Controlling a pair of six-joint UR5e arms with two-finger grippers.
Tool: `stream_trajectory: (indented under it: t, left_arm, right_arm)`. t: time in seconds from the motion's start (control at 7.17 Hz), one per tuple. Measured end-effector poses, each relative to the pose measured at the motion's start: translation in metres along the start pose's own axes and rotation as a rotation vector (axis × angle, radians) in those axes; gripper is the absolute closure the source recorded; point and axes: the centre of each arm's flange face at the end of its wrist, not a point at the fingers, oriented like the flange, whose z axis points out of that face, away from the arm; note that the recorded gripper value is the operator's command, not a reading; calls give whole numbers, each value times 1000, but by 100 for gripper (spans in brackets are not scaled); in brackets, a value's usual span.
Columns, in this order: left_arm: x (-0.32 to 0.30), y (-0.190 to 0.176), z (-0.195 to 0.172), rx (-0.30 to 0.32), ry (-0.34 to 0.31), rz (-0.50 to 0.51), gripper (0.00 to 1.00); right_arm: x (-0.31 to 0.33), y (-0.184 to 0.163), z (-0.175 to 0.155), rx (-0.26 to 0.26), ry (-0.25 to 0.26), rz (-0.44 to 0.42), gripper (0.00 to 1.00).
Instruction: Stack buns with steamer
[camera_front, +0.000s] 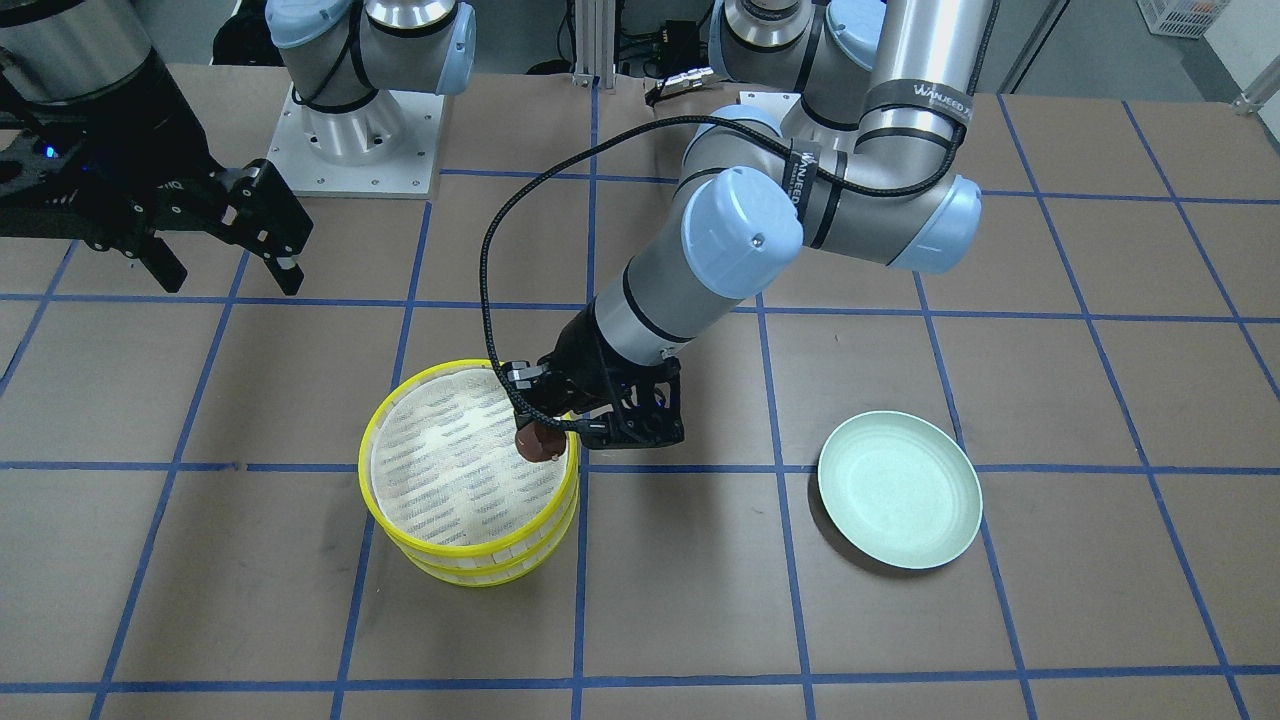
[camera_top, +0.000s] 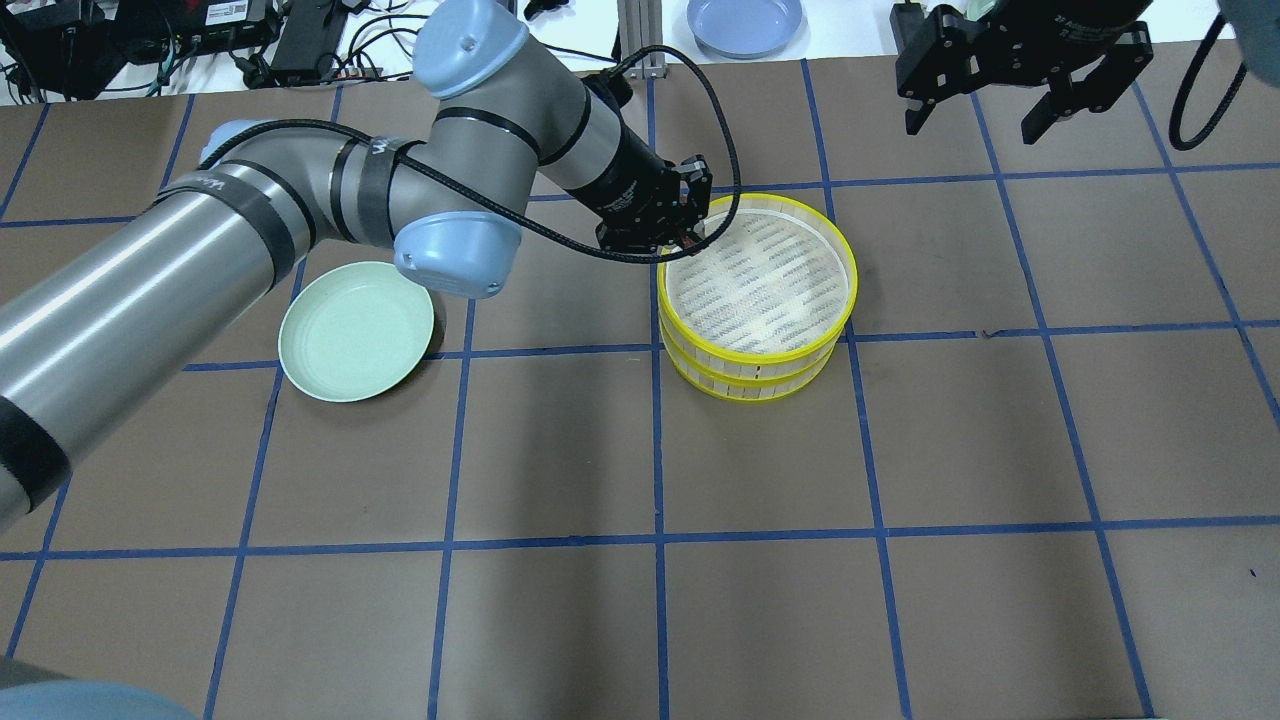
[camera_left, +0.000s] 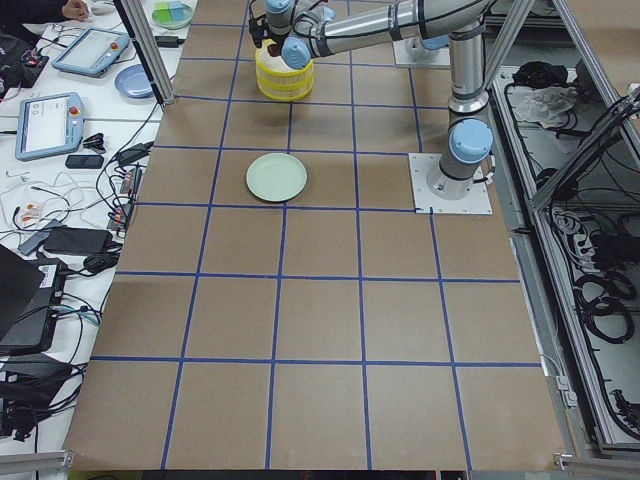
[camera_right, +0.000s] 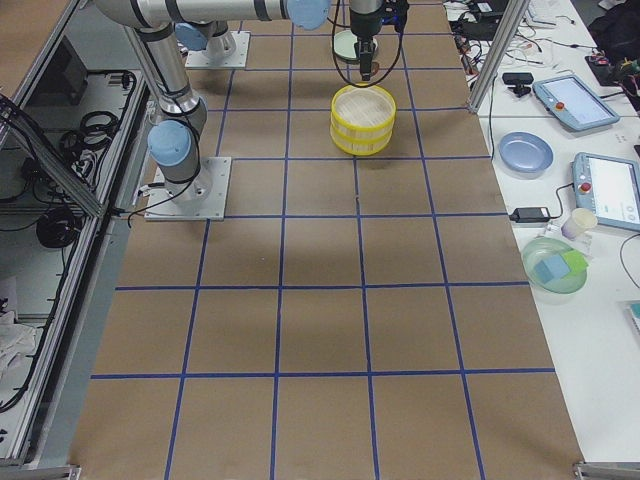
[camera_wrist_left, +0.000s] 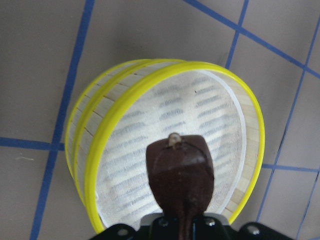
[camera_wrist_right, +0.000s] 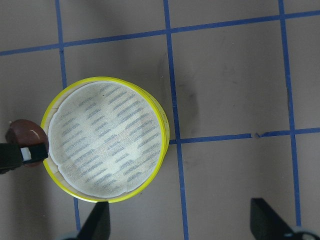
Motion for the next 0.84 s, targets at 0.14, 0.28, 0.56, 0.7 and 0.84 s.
stream_trajectory:
  t: [0.14, 0.28, 0.56, 0.7, 0.84]
  left_arm:
    - [4, 6, 17, -22, -3, 1, 0]
    - [6, 9, 27, -36, -5, -9, 0]
    - [8, 12, 32, -42, -6, -47, 0]
    - [12, 14, 30, -36, -4, -51, 0]
    - [16, 13, 20, -17, -5, -46, 1]
  right_arm:
    - [0, 1, 3, -2, 0, 0, 0]
    - [-2, 4, 3, -2, 5, -2, 0]
    - [-1, 11, -5, 9, 75, -11, 0]
    - [-1, 13, -7, 12, 98, -13, 0]
    - [-2, 13, -7, 14, 105, -14, 0]
